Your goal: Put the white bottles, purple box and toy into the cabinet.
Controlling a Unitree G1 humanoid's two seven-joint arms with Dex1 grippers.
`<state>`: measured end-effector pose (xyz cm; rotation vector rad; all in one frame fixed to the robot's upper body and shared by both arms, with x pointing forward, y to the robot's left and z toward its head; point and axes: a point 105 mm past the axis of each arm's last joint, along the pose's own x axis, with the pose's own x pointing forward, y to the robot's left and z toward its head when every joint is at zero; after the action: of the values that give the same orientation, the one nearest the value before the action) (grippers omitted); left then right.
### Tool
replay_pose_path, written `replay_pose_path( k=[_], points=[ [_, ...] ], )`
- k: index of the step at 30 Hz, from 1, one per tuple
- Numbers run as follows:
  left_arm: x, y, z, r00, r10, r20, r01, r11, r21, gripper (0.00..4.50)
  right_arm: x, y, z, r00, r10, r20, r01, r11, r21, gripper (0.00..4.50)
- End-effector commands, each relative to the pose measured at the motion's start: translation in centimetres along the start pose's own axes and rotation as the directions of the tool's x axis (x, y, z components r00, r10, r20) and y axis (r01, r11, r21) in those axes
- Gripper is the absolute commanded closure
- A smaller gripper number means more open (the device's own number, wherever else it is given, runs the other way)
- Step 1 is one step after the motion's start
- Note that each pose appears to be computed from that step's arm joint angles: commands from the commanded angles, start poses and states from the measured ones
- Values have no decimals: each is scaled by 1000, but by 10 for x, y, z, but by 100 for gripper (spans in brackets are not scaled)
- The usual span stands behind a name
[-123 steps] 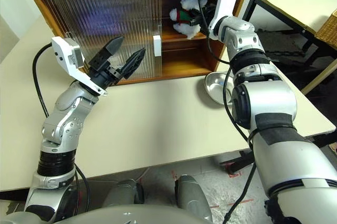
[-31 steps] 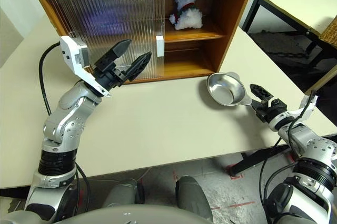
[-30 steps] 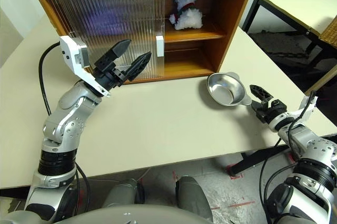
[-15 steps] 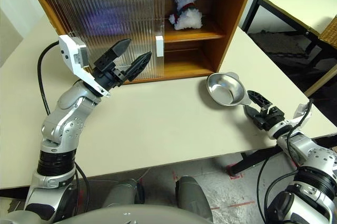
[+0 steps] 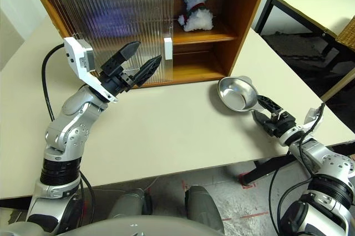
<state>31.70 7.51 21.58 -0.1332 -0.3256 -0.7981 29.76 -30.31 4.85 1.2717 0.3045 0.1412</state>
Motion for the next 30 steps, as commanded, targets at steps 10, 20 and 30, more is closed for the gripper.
replay_pose_path(
  k=[10,20,30],
  points=[
    [1,-2,0,1000,-2,-2,2,1000,-1,0,0,0,2,1000,5,9,-5,1000,3,6],
    [3,-2,1,1000,-4,2,4,1000,1,0,1,0,5,1000,1,17,-1,1000,-3,291],
    [6,0,2,1000,-2,9,2,1000,6,0,6,5,7,999,37,23,-37,999,6,446]
  ],
)
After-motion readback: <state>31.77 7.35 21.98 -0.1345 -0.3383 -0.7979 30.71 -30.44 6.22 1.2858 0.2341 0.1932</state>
